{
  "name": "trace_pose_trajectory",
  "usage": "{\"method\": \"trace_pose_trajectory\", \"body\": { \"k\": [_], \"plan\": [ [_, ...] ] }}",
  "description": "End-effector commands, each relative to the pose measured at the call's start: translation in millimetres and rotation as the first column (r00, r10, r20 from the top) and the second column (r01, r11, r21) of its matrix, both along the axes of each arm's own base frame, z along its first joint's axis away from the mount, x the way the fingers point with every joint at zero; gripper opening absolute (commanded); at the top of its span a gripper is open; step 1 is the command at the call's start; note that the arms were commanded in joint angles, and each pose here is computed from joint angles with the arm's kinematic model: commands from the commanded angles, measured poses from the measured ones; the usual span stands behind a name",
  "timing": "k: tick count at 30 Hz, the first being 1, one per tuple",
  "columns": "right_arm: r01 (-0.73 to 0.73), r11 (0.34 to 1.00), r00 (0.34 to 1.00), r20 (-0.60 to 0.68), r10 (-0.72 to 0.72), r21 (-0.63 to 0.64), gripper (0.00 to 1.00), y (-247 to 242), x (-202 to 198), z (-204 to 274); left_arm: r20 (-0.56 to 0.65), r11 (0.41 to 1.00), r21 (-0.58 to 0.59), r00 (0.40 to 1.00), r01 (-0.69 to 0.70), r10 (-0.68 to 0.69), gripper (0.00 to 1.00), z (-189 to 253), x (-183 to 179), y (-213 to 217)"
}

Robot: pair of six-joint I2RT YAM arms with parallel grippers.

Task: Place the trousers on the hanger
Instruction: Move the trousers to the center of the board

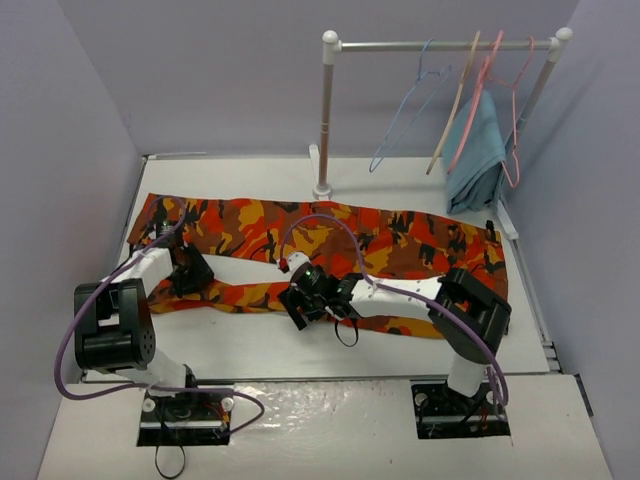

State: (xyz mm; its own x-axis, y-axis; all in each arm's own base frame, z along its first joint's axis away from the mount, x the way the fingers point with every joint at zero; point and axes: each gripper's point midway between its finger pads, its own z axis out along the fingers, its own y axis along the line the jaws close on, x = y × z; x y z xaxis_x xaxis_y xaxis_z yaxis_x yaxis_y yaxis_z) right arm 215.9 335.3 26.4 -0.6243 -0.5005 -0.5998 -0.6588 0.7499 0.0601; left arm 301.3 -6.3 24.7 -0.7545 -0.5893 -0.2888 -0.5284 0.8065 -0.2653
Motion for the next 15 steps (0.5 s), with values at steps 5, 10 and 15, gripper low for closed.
{"method": "trace_pose_trajectory", "body": {
  "k": [5,10,15],
  "plan": [
    [-0.071,0.997,0.981,-0.179,0.074,0.023,0.73,-18,-49,-34,0.02,0.997,-0.009,0.997,-0.071,0.071,0.4,-11,24,4],
    [-0.069,0.997,0.951,-0.301,0.075,0.031,0.74,-42,-86,-18,0.03,0.993,0.014,0.992,-0.12,0.12,0.4,-11,35,11],
    [-0.024,1.0,0.932,-0.363,0.022,-0.001,0.79,-64,-109,-8,0.025,0.99,0.016,0.989,-0.143,0.143,0.4,-16,42,13]
  ]
}}
